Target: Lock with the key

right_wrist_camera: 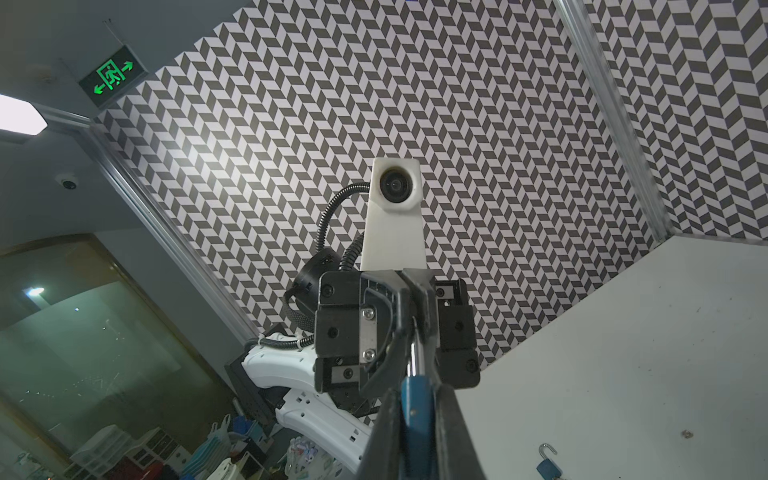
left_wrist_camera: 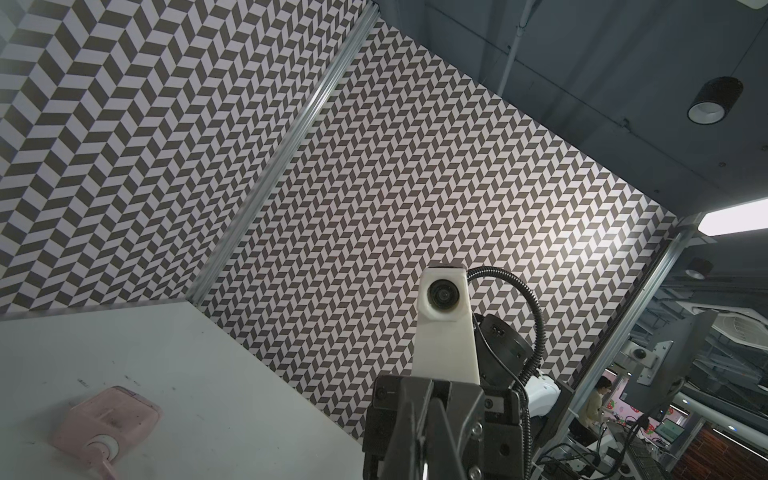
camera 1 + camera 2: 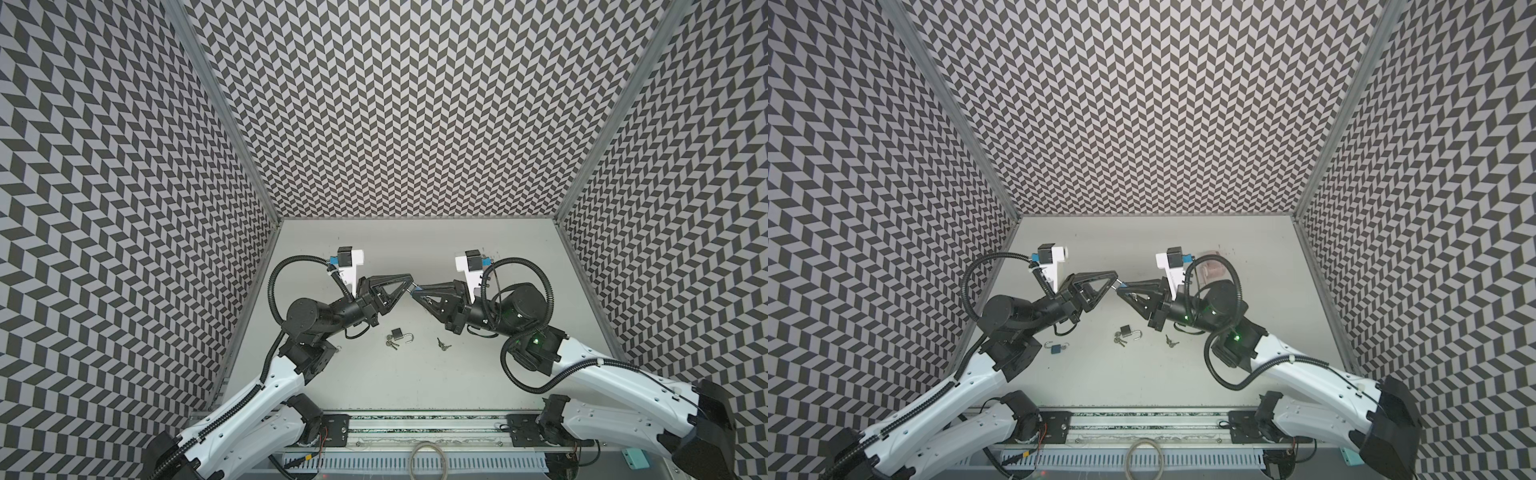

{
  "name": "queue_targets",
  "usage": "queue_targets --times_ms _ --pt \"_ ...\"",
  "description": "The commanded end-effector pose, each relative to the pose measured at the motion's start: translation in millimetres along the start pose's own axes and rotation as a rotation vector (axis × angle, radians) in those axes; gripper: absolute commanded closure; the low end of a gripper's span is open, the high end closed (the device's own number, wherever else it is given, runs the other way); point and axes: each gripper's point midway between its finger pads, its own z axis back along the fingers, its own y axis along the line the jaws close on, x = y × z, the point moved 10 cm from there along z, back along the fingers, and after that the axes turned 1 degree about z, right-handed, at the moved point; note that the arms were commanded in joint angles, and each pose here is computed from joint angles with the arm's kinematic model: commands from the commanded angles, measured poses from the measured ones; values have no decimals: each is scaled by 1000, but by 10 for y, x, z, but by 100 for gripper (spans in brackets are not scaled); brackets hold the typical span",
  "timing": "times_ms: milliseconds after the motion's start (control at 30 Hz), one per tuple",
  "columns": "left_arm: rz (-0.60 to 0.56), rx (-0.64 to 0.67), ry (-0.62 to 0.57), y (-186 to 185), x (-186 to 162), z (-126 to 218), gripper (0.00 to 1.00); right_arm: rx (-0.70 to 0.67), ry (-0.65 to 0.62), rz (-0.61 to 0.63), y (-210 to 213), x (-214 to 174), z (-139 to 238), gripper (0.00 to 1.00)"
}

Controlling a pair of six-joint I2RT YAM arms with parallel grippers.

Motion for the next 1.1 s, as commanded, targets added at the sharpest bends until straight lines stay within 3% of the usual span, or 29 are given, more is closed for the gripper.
queue_targets --times_ms 0,167,300,467,700,800,933,1067 --pt "-50 -70 -13 -157 94 -12 100 -2 -63 27 42 104 18 100" --pt "-19 -104 8 -111 -27 -45 100 41 -93 -2 80 181 -45 100" --pt "42 -137 85 -117 -404 -226 100 99 -136 22 169 391 -176 100" --pt "109 -143 116 -28 -659 -218 100 168 -179 60 354 634 -223 100" --pt "38 -118 98 -121 -480 -167 100 25 -215 104 237 628 10 100" --pt "10 -123 82 -157 -355 -106 100 8 -170 155 192 615 84 100" --pt "-55 -125 83 -273 -179 -55 100 72 35 216 160 525 46 100" --pt "-118 -39 59 -299 -2 33 68 57 138 246 144 455 116 100"
